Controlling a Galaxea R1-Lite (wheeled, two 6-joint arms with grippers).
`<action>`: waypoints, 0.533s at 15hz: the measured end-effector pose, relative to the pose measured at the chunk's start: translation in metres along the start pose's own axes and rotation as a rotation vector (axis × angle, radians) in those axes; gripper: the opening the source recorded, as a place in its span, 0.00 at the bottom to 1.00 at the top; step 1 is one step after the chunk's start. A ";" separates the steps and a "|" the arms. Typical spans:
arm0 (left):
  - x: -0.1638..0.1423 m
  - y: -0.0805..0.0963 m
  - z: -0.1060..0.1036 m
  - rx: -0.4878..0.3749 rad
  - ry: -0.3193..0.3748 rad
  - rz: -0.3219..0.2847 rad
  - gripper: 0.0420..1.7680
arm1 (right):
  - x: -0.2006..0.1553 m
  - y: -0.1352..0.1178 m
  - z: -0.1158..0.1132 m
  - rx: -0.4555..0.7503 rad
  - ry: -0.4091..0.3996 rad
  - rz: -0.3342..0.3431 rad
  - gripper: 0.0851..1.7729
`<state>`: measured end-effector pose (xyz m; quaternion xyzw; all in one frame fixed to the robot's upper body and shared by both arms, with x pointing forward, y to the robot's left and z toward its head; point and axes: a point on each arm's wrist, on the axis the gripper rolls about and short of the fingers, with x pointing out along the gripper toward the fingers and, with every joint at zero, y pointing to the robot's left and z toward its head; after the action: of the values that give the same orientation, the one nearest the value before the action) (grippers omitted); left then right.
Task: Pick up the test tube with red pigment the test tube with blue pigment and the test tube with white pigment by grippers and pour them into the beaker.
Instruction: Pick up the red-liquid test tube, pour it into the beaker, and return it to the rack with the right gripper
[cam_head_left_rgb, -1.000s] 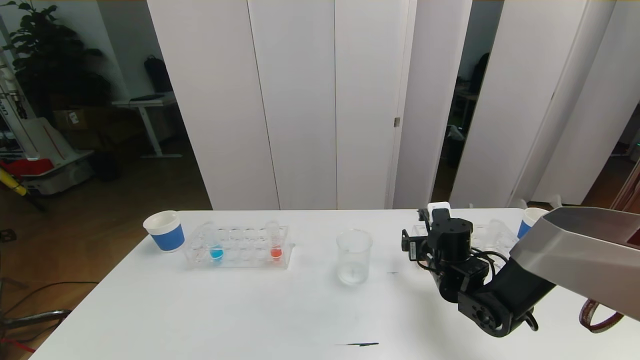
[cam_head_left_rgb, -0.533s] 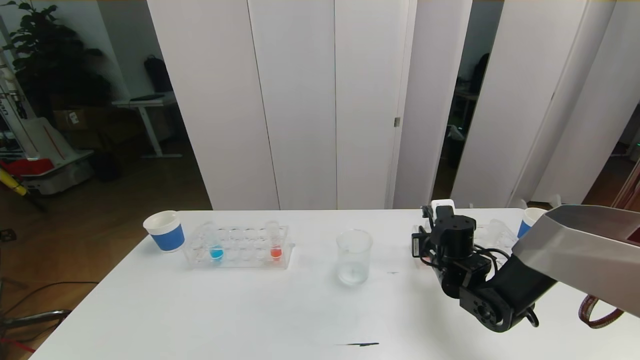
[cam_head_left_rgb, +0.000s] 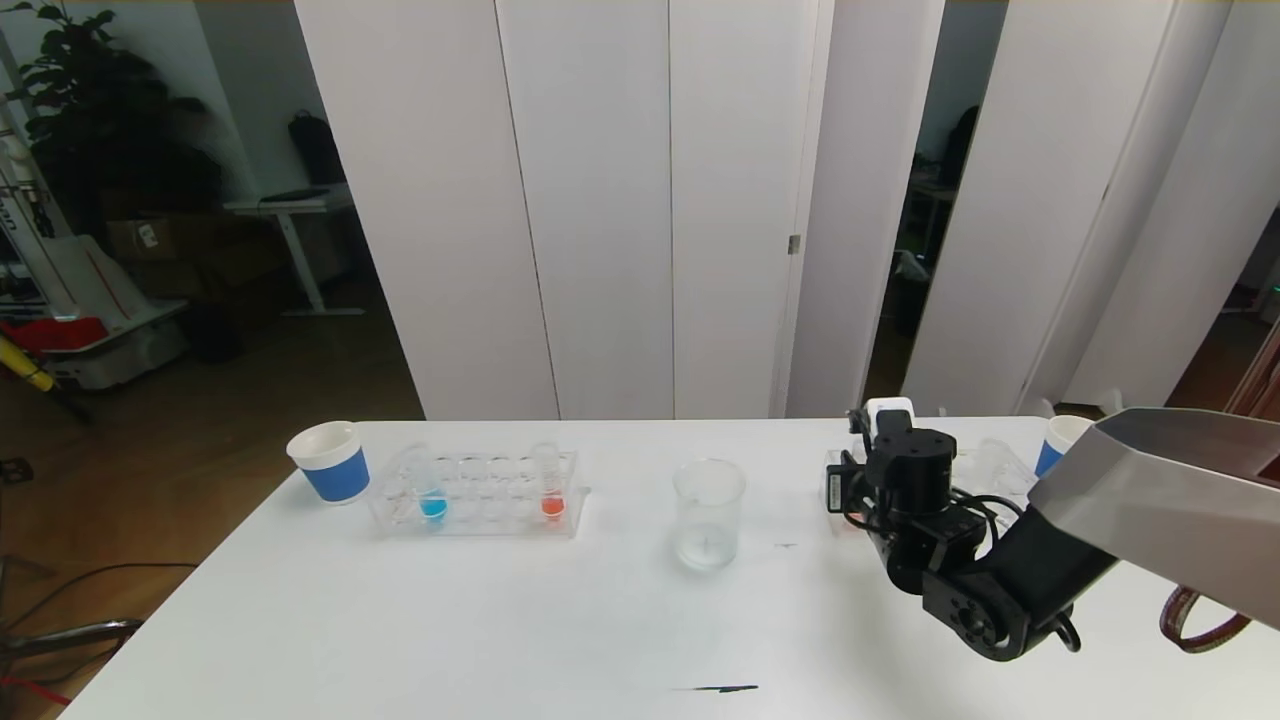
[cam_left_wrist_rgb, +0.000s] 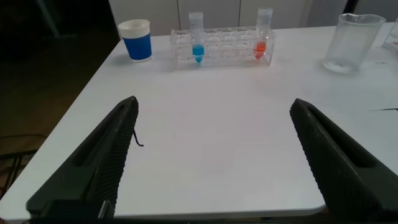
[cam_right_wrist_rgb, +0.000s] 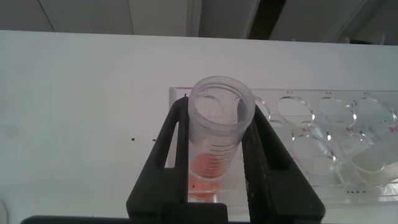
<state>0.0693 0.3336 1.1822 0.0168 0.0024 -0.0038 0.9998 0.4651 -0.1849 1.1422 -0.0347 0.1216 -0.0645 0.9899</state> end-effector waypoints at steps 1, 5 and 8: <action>0.000 0.000 0.000 0.000 0.000 0.000 0.99 | 0.000 0.000 0.002 0.002 -0.004 0.002 0.29; 0.000 0.000 0.000 0.000 0.000 0.000 0.99 | -0.005 -0.003 0.022 0.021 -0.042 0.031 0.29; 0.000 0.000 0.000 0.000 0.000 0.000 0.99 | -0.011 -0.009 0.044 0.029 -0.055 0.055 0.29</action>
<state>0.0693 0.3336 1.1822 0.0168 0.0024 -0.0038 0.9998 0.4638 -0.1903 1.1883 -0.0189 0.0944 -0.0383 0.9946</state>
